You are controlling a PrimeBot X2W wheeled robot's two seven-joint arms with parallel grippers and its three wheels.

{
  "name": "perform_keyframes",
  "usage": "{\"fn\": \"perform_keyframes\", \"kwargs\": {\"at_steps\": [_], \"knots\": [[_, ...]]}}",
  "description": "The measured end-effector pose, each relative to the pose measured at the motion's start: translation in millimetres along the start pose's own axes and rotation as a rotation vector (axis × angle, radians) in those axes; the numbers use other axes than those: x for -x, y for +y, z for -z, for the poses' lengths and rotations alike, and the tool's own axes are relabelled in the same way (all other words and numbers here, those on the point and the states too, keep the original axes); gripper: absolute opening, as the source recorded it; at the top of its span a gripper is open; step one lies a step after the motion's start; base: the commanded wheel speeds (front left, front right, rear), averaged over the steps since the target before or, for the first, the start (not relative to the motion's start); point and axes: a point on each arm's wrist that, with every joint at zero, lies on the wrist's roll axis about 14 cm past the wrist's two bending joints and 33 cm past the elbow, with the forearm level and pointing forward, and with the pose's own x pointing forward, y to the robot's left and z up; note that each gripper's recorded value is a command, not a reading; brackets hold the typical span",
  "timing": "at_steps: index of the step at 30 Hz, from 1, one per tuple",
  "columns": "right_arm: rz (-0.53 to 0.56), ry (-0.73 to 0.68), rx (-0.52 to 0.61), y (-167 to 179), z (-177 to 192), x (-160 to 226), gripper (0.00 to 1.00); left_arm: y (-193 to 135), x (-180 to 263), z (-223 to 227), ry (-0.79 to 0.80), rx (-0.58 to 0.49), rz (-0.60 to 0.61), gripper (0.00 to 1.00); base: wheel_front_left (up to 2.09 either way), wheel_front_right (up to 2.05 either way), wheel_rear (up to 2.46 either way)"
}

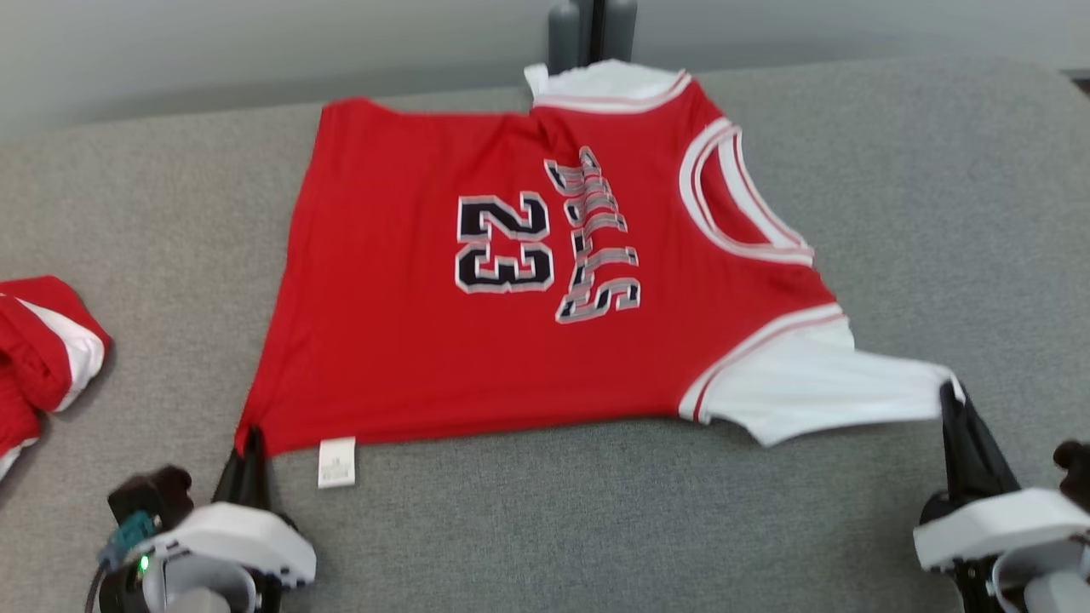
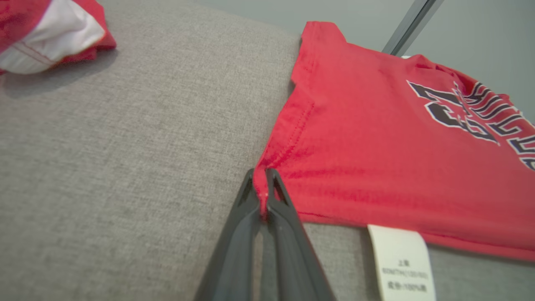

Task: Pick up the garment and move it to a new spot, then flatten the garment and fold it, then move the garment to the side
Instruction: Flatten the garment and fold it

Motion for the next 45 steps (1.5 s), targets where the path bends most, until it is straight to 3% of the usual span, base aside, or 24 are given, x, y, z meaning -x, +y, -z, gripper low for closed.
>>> {"fn": "perform_keyframes", "kwargs": {"at_steps": [10, 19, 24, 32, 44, 45], "knots": [[-0.013, 0.041, 0.0, -2, 18, 67, 0.0, 11, 68, 19, 0.004, -0.013, 0.008, 0.0, 0.0, 0.0, 0.0], [-0.023, 0.053, -0.031, -2, 28, 98, 0.0, 20, 93, 14, -0.051, 0.022, -0.004, 0.0, 0.0, 0.0, 0.0], [-0.047, -0.016, -0.031, 6, 3, 76, 0.0, 3, 83, -10, -0.116, 0.02, 0.047, 0.0, 0.0, 0.0, 0.0], [-0.104, -0.1, 0.025, 30, -39, 9, 0.0, -34, 44, -59, -0.213, -0.023, 0.133, 0.0, 0.0, 0.0, 0.0], [-0.129, -0.012, 0.11, 50, -23, -66, 0.0, -39, -11, -50, -0.124, -0.092, 0.111, 0.0, 0.0, 0.0, 0.0], [-0.137, 0.009, 0.129, 54, -17, -75, 0.0, -39, -18, -48, -0.113, -0.1, 0.108, 0.11, 0.0, 0.0, 0.0]]}}
